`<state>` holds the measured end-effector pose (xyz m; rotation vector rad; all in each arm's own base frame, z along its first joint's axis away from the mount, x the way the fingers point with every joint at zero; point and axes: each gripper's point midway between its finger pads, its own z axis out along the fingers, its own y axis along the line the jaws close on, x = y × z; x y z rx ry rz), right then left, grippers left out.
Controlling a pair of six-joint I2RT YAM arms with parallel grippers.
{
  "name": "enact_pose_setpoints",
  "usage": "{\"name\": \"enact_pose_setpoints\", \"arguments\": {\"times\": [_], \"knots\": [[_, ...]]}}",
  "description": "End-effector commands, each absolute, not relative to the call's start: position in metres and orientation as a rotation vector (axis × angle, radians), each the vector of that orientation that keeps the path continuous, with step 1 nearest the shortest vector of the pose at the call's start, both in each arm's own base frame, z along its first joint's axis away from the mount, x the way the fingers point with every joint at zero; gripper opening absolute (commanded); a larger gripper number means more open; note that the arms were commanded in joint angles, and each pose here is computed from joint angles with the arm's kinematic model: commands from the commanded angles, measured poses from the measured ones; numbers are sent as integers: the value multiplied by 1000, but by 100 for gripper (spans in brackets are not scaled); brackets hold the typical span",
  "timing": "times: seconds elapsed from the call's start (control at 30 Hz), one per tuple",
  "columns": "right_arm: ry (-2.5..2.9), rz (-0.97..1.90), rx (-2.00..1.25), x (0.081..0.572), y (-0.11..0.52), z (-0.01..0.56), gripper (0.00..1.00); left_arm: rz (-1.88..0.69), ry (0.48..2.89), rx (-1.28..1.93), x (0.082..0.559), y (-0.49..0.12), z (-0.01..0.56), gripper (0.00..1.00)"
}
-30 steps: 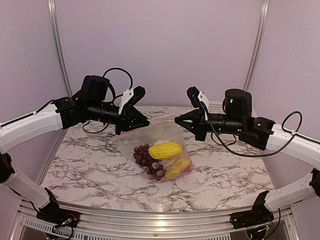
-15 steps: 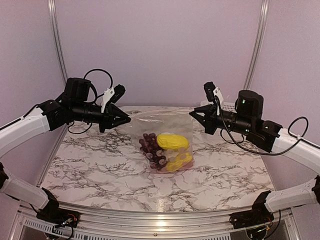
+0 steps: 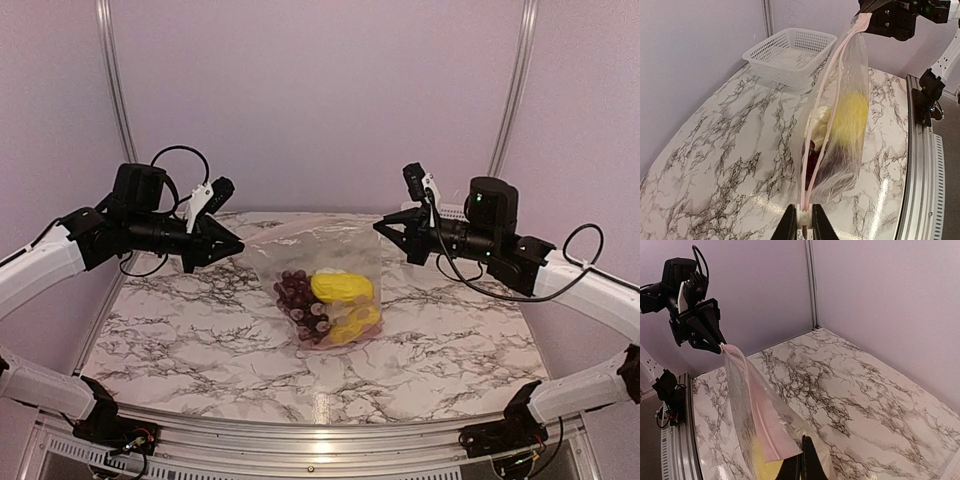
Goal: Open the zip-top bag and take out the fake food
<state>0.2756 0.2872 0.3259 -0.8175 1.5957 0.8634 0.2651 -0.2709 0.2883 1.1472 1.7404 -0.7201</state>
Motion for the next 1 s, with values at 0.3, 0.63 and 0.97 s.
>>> {"name": "enact_pose_setpoints", "arguments": {"times": [0.3,0.63,0.97], "knots": [[1499,1021,-1019,252,321,347,0,-774,1718,1182,246,-304,326,54],[1509,1056,-1096,236,326,337,0,-778,1746,1233,261,-323,318,40],[1499,1045,-1097,238,327,338,0,-773,1795,1299,256,-325,295,37]]}}
